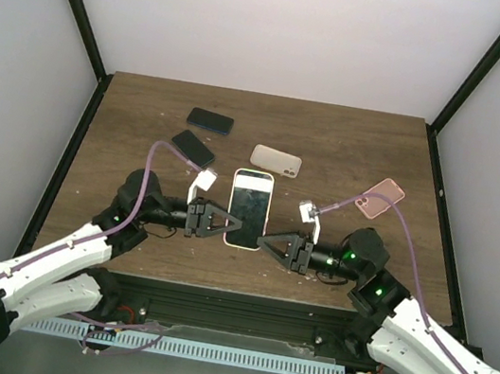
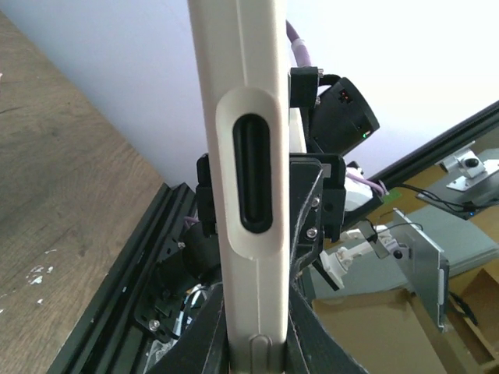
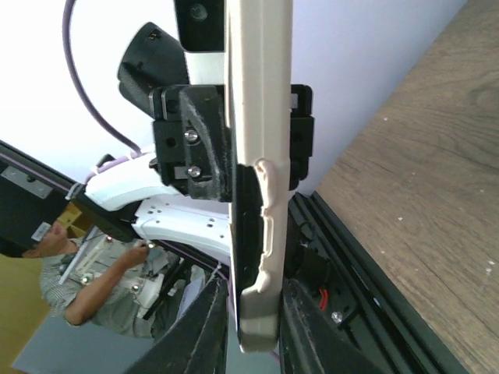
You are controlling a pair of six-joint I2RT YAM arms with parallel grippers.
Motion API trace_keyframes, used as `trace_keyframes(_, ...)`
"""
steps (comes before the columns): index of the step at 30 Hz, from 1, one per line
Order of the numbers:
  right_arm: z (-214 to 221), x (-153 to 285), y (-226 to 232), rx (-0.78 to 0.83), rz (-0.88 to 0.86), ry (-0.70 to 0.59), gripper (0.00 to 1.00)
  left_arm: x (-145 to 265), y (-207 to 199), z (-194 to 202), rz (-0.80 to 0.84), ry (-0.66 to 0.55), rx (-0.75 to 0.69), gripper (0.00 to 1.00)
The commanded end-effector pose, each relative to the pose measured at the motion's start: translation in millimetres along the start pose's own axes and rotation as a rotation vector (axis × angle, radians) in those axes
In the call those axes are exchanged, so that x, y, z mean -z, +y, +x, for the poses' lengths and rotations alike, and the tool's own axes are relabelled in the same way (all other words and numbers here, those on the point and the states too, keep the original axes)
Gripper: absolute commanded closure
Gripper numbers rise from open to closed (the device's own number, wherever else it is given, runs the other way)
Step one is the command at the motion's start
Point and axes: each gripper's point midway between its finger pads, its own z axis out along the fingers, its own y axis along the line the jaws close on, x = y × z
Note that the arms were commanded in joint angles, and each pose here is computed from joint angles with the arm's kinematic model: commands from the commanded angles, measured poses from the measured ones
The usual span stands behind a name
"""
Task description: Put the phone into the phone case
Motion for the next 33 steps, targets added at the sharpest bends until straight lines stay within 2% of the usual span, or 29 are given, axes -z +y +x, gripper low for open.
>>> trace_keyframes(1,-10,13,46,0.147,-0.169,-0.055,0.78,3,-21,-7,0.068,0.010,-0.099,1.00)
trace_keyframes(8,-11,28,72,0.283,-0.274,-0.114,0.91,3,-39,1,0.169,0.068,-0.093,1.00)
trace_keyframes(12,-16,24,72,0.285,-0.253,-0.108,0.95,3,-47,2,0.207,0.089,-0.101,1.00)
trace_keyframes(13,-17,23,69,0.273,-0.236,-0.107,0.92,4,-49,2,0.216,0.092,-0.106,1.00)
trace_keyframes(14,-20,22,68,0.262,-0.217,-0.116,0.81,4,-52,2,0.225,0.096,-0.110,1.00)
trace_keyframes(16,-28,22,59,0.237,-0.148,-0.145,0.69,5,-55,3,0.237,0.098,-0.114,1.00)
trace_keyframes(21,-31,25,44,0.221,-0.062,-0.177,0.53,6,-56,2,0.236,0.092,-0.117,1.00)
trace_keyframes(24,-26,21,41,0.209,-0.068,-0.147,0.50,6,-57,2,0.238,0.093,-0.118,1.00)
trace_keyframes(26,-22,17,42,0.208,-0.091,-0.116,0.50,5,-57,1,0.237,0.093,-0.119,1.00)
trace_keyframes(29,-18,12,45,0.211,-0.124,-0.078,0.55,5,-57,1,0.239,0.093,-0.119,1.00)
trace_keyframes(31,-18,10,45,0.212,-0.133,-0.074,0.63,5,-57,2,0.243,0.095,-0.116,1.00)
trace_keyframes(33,-19,9,47,0.216,-0.144,-0.075,0.75,5,-58,2,0.245,0.096,-0.117,1.00)
